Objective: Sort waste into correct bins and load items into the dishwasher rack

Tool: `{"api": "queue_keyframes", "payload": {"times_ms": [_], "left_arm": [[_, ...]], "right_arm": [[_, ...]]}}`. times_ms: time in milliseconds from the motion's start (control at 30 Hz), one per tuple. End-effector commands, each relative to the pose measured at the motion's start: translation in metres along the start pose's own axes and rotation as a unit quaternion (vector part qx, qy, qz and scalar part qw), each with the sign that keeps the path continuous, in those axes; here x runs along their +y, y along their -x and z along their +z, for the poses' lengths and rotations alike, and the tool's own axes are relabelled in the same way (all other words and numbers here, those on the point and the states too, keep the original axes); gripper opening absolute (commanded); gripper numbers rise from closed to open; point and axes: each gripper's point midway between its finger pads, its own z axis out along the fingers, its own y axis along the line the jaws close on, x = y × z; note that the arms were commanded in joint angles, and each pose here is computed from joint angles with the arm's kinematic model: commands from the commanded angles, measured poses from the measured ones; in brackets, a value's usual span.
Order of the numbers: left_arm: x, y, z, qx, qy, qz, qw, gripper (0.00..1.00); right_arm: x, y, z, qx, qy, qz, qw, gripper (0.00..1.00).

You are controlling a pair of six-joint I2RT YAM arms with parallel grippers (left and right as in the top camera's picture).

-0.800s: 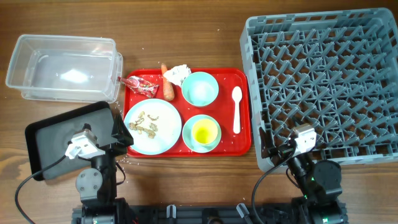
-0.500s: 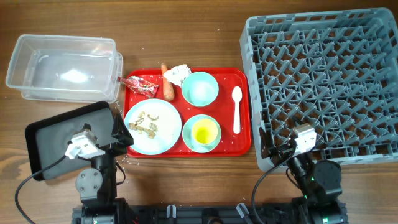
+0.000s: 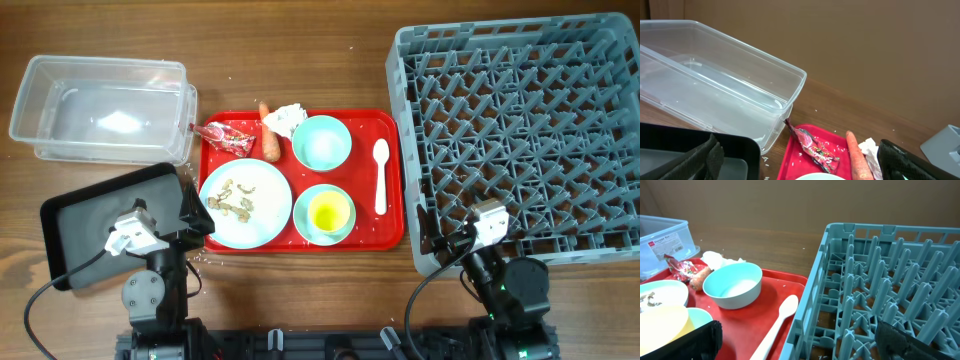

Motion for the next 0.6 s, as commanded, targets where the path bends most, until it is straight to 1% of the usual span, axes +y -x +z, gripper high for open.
{"api": "queue_keyframes", "payload": {"times_ms": [0, 200, 300, 367, 400, 467, 567], "left_arm": [[0.002, 0.001, 0.000, -0.006, 0.003, 0.008, 1.000, 1.00], [0.001, 0.000, 0.000, -0.004, -0.001, 0.007, 1.000, 1.00], [-0.016, -0.001, -0.001, 0.003, -0.047, 0.005, 0.999, 1.00], [-0.037, -0.001, -0.004, 0.011, -0.108, -0.011, 0.994, 1.00], [-0.050, 0.004, -0.008, 0.012, -0.139, -0.020, 0.990, 1.00], [-0.064, 0.025, -0.016, -0.003, -0.166, -0.017, 0.986, 1.00], [-0.084, 0.079, -0.029, -0.039, -0.177, -0.010, 0.983, 1.00]], "right_arm": [[-0.004, 0.004, -0.001, -0.007, -0.011, -0.006, 1.000, 1.00], [-0.004, 0.004, -0.001, -0.007, -0.011, -0.007, 1.000, 1.00], [0.002, 0.012, -0.001, -0.023, 0.005, 0.002, 1.000, 1.00], [0.005, 0.024, -0.002, -0.045, 0.015, 0.013, 0.999, 1.00], [0.009, 0.034, -0.005, -0.060, 0.025, 0.010, 0.998, 1.00], [0.013, 0.059, -0.013, -0.088, 0.033, 0.004, 0.996, 0.99], [0.017, 0.105, -0.030, -0.131, 0.034, -0.006, 0.991, 1.00]]}}
